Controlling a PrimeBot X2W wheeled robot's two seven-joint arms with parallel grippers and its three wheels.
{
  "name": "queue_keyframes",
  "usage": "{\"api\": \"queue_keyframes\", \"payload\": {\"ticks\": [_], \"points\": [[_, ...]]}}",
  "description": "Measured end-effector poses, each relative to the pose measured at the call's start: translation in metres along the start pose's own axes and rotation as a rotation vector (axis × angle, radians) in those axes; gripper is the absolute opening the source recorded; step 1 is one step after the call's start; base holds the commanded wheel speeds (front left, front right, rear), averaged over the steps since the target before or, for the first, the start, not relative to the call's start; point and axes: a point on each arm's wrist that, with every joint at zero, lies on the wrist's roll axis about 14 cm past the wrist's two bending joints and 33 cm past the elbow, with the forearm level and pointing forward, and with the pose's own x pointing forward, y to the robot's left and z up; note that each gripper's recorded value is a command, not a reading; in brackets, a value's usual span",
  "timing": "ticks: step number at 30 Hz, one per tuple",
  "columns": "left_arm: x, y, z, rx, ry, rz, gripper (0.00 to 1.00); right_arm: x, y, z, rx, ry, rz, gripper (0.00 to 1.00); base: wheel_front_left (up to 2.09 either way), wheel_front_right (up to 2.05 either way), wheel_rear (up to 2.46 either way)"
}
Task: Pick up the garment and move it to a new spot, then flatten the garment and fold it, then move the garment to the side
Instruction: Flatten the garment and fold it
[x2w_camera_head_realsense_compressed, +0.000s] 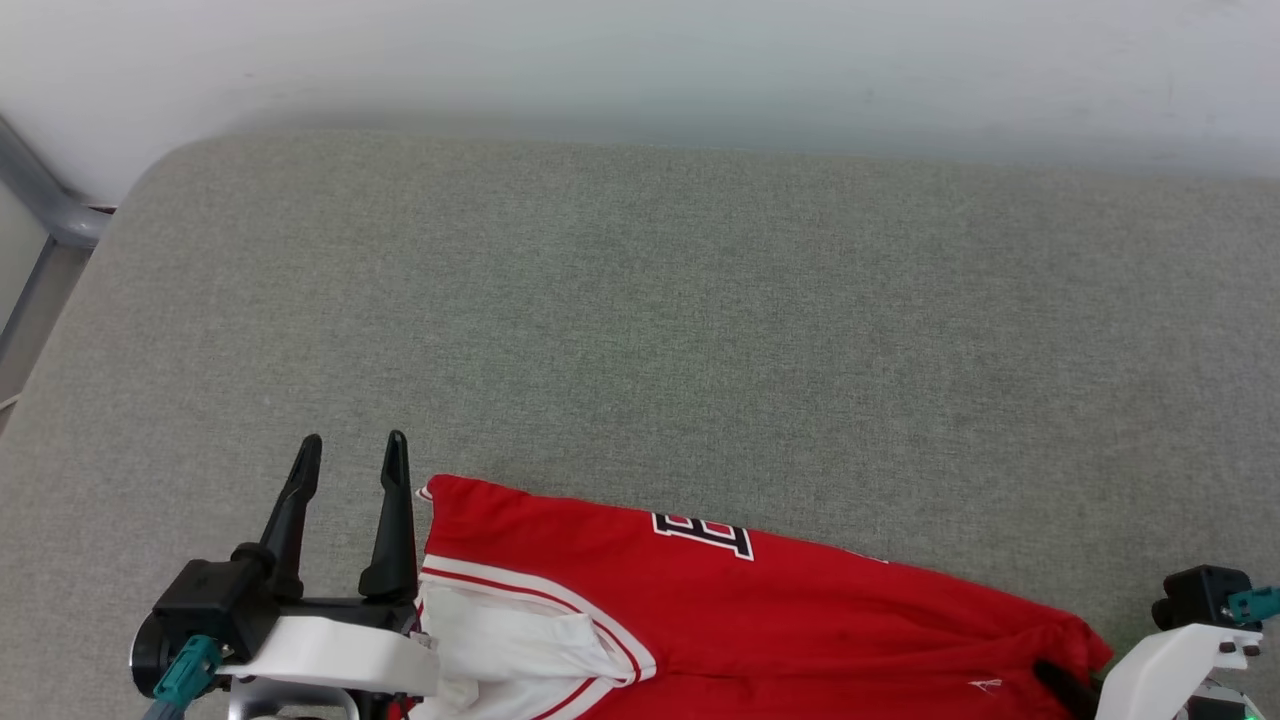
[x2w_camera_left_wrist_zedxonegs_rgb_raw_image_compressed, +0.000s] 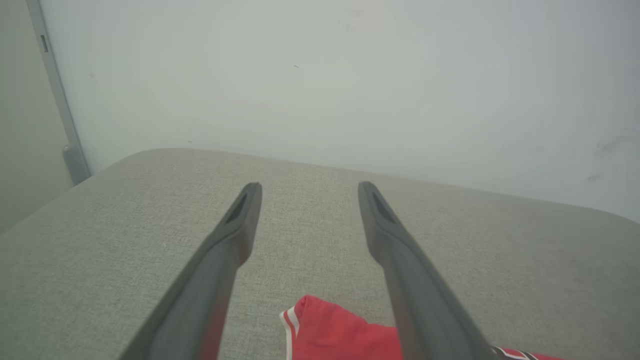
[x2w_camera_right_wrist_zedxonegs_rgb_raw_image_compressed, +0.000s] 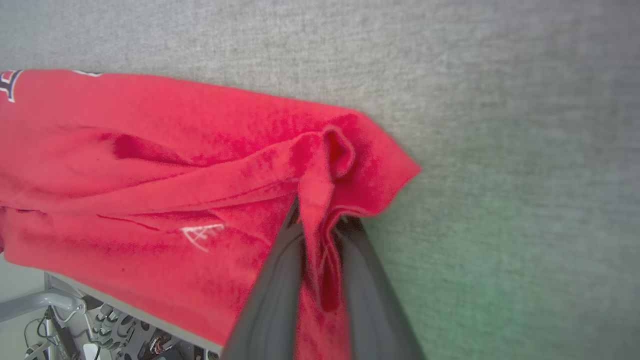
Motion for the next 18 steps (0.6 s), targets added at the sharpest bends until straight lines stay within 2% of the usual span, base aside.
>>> {"api": "queue_keyframes", "payload": {"ticks": [10,14,18], "points": [[-0.007,-0.001,-0.001,0.02,-0.001,-0.018,1.0,-0.021,0.004,0.026,-0.002,-0.109,0.01,0.0,0.0,0.0,0.0],[-0.007,-0.008,-0.002,0.014,-0.001,-0.045,1.0,-0.038,-0.017,0.041,0.015,-0.156,-0.041,0.0,0.0,0.0,0.0],[-0.007,-0.013,0.001,0.017,-0.009,-0.066,1.0,-0.058,-0.052,0.047,0.072,-0.182,-0.127,0.0,0.0,0.0,0.0]]}}
